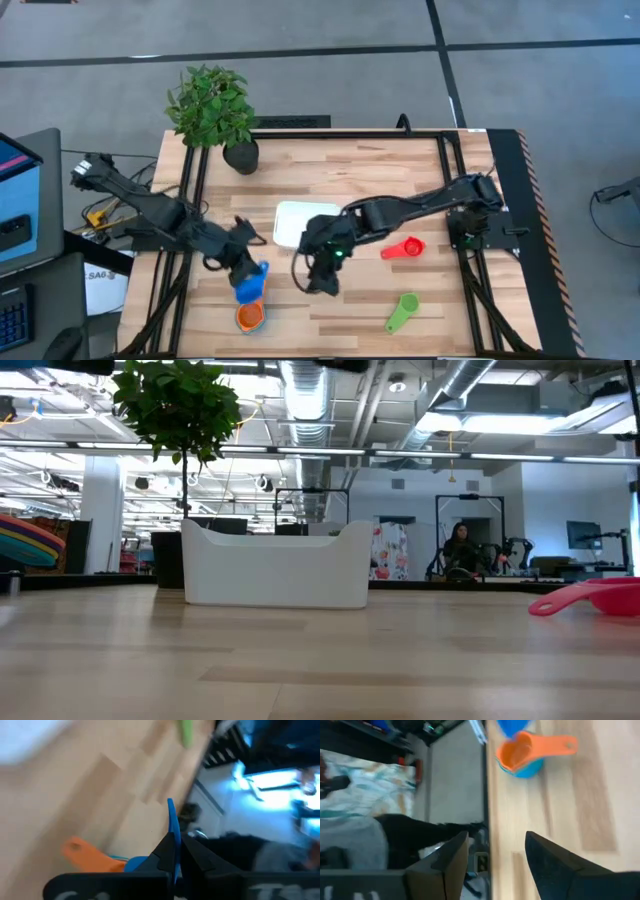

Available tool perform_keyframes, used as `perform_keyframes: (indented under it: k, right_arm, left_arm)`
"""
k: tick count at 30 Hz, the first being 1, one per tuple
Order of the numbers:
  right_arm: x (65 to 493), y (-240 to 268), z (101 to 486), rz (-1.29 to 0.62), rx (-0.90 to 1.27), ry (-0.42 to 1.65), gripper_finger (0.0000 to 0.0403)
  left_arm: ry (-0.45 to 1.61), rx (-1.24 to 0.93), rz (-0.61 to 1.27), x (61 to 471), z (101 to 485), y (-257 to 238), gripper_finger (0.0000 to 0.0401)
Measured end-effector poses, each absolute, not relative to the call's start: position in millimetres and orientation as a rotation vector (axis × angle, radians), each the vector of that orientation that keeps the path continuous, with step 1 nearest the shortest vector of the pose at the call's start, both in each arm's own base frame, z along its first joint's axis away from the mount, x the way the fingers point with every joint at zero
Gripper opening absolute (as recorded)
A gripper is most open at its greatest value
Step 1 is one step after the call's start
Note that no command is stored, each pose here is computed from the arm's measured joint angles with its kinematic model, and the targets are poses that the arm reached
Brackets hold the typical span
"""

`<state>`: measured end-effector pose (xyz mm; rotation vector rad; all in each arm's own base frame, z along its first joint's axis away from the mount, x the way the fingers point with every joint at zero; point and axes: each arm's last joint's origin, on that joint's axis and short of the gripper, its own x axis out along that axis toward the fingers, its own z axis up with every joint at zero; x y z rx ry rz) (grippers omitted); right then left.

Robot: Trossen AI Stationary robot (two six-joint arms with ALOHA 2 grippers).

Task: Nest measuring cups in basket
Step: Stack the blue measuring cup into the orange measuring cup

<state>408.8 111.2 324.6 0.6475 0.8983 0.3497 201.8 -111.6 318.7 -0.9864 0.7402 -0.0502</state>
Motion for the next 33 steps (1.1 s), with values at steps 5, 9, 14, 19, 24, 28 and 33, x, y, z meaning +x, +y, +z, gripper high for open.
perform_keyframes:
  k: [5, 9, 14, 19, 24, 28, 33]
  right_arm:
    - [378, 115, 352, 0.258, 0.576, 0.882, 0.0200]
    - [368, 116, 360, 0.174, 0.573, 0.871, 0.0190]
    - [364, 118, 363, 0.138, 0.615, 0.869, 0.0181]
    - [367, 124, 353, 0.113, 0.645, 0.915, 0.0178]
    - [370, 127, 351, 0.105, 0.677, 0.915, 0.0182]
    - [370, 127, 352, 0.097, 0.699, 0.910, 0.0188]
    - [370, 127, 351, 0.086, 0.715, 0.918, 0.0197]
  left_arm:
    - [0.774, -1.075, -0.153, 203, 281, -128, 0.0000]
    - [0.748, -1.129, -0.170, 199, 256, -131, 0.0000]
    - [0.730, -1.142, -0.159, 194, 237, -132, 0.0000]
    - [0.769, -1.142, -0.147, 187, 225, -135, 0.0000]
    - [0.769, -1.140, -0.120, 184, 221, -137, 0.0000]
    - [0.759, -1.141, -0.112, 184, 221, -136, 0.0000]
    - [0.757, -1.186, -0.085, 184, 221, -136, 0.0005]
